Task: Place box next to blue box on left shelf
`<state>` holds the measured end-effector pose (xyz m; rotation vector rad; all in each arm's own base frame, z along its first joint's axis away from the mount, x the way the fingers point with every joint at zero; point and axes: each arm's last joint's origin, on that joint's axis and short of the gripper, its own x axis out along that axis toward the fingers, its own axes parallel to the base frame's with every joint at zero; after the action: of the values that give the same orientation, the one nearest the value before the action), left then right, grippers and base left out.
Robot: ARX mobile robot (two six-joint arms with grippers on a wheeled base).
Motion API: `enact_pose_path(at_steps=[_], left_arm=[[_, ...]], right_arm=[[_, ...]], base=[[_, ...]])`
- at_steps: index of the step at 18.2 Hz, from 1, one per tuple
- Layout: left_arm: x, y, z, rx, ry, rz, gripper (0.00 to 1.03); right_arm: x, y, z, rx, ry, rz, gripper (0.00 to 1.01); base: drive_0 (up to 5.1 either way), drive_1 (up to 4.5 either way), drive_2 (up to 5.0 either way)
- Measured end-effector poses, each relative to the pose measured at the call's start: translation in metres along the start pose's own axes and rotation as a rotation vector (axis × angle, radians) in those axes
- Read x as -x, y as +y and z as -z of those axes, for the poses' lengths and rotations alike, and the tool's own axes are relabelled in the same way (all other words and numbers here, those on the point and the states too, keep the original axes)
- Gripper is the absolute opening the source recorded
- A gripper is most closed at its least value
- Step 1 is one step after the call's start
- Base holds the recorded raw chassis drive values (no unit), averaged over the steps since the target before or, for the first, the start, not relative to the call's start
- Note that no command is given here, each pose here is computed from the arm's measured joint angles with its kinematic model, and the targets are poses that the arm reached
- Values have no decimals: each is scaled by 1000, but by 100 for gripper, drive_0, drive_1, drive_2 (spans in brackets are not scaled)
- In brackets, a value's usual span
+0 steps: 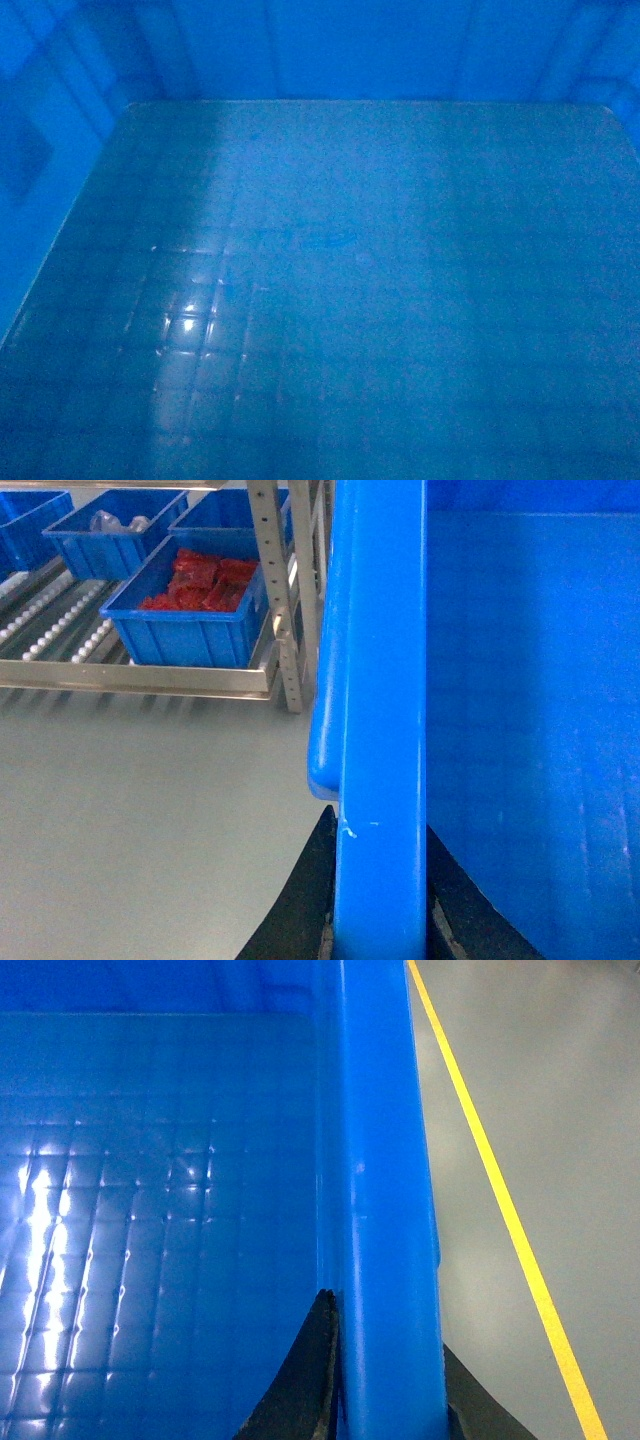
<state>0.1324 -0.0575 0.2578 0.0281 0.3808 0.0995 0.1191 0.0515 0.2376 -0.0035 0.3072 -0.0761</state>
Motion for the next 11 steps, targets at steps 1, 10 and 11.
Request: enact_pose_path(at_steps=[1, 10, 11], left_arm=[[-1, 0, 0, -2, 4, -1, 8], [0, 0, 0, -1, 4, -2, 8], [0, 0, 0, 0, 2, 0, 8]], right_arm=[[0, 0, 0, 1, 1, 1, 10], [0, 0, 0, 2, 2, 0, 10], [0, 0, 0, 2, 2, 3, 10]], base=[[2, 407, -402], [3, 407, -402], [3, 408, -402]])
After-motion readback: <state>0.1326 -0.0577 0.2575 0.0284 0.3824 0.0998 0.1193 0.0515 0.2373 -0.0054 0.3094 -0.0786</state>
